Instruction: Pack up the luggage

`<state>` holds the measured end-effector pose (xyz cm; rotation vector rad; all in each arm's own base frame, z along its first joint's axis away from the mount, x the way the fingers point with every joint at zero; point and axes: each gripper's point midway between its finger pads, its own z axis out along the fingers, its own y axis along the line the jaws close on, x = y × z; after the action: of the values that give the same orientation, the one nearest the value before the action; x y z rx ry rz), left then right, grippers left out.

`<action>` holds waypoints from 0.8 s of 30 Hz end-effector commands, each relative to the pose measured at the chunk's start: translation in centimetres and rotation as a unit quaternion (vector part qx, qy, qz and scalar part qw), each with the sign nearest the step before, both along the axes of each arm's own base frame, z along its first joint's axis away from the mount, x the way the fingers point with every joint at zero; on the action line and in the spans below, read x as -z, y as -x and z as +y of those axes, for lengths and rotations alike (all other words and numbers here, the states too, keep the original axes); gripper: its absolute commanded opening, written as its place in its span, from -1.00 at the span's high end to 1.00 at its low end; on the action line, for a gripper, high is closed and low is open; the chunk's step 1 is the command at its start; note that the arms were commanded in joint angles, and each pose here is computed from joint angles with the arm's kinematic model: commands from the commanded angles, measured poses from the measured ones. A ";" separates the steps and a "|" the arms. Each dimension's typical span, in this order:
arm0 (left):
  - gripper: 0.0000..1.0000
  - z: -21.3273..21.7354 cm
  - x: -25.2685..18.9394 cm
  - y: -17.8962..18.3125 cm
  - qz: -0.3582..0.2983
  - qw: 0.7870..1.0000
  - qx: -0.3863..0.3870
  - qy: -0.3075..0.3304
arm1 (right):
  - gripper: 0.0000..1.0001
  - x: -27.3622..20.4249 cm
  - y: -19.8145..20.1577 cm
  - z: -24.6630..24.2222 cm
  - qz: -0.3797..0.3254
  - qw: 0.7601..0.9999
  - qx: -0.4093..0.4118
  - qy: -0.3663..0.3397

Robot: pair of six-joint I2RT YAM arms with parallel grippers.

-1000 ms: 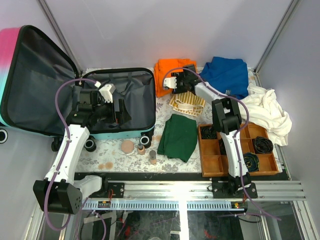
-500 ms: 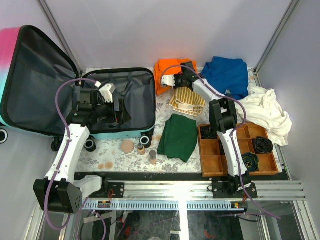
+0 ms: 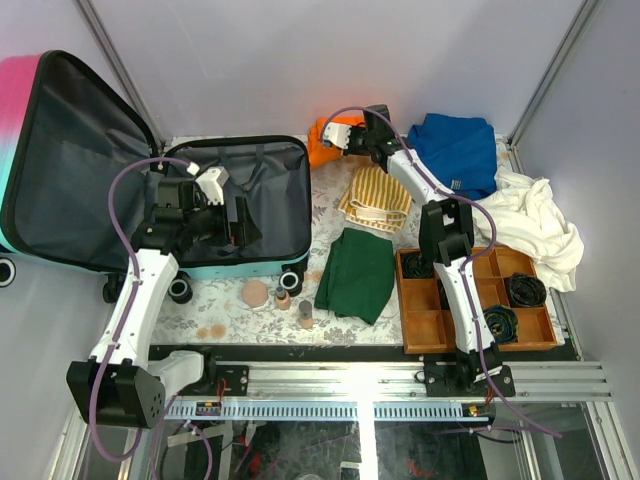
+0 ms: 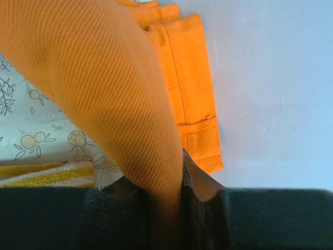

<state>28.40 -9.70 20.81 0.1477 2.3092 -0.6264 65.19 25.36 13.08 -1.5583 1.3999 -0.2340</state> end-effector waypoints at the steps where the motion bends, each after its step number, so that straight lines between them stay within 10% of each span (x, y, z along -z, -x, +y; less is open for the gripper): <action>1: -1.00 0.0 -1.7 -0.7 -0.038 0.999 -0.006 0.013 | 1.00 -17.4 -1.6 -1.4 -0.177 0.979 0.048 -0.088; 24: -1.00 1.0 -3.0 -0.5 -0.054 0.997 -0.047 0.024 | 1.00 -34.7 2.0 -5.9 -0.349 0.910 0.142 -0.171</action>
<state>28.18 -9.07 22.67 0.0884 2.2447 -0.6234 67.85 22.83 23.56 -1.2367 1.3671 -0.4443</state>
